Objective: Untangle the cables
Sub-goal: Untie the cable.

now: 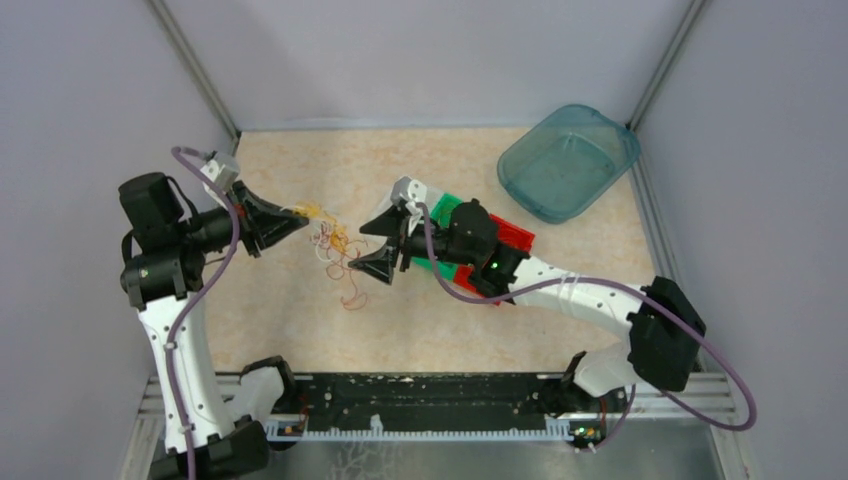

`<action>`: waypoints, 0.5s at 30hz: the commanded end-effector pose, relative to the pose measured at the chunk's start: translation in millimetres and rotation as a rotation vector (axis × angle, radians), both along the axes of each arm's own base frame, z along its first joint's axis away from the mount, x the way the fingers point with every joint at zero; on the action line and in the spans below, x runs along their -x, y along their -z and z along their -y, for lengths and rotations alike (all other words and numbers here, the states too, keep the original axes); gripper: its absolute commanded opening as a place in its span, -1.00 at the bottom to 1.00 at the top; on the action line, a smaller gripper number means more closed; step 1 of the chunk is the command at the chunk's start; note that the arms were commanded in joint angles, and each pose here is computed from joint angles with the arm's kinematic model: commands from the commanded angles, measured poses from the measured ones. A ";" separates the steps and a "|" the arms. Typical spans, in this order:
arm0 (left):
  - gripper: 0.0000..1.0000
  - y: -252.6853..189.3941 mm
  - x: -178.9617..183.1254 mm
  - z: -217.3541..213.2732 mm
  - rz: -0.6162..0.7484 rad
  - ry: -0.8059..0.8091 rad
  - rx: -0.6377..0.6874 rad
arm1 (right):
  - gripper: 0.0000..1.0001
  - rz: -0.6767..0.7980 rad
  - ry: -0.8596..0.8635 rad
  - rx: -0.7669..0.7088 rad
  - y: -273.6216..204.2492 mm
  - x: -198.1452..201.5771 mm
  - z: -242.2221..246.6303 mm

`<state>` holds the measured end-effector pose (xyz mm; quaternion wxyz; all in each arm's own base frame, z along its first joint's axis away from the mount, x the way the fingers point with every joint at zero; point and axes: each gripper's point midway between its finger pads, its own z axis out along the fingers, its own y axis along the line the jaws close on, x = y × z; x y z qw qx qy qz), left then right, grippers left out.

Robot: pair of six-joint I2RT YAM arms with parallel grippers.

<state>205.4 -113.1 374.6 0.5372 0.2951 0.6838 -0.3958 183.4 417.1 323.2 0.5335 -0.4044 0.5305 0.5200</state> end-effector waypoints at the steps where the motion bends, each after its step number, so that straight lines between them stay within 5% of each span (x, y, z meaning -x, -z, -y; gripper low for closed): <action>1: -1.00 -18.1 13.1 6.7 0.044 0.041 0.013 | 0.47 0.072 0.017 -0.059 -13.3 -1.1 -15.7; 15: -1.00 -19.3 10.2 5.6 0.045 0.024 0.016 | -0.41 0.076 0.121 -0.178 -27.0 -9.7 -29.7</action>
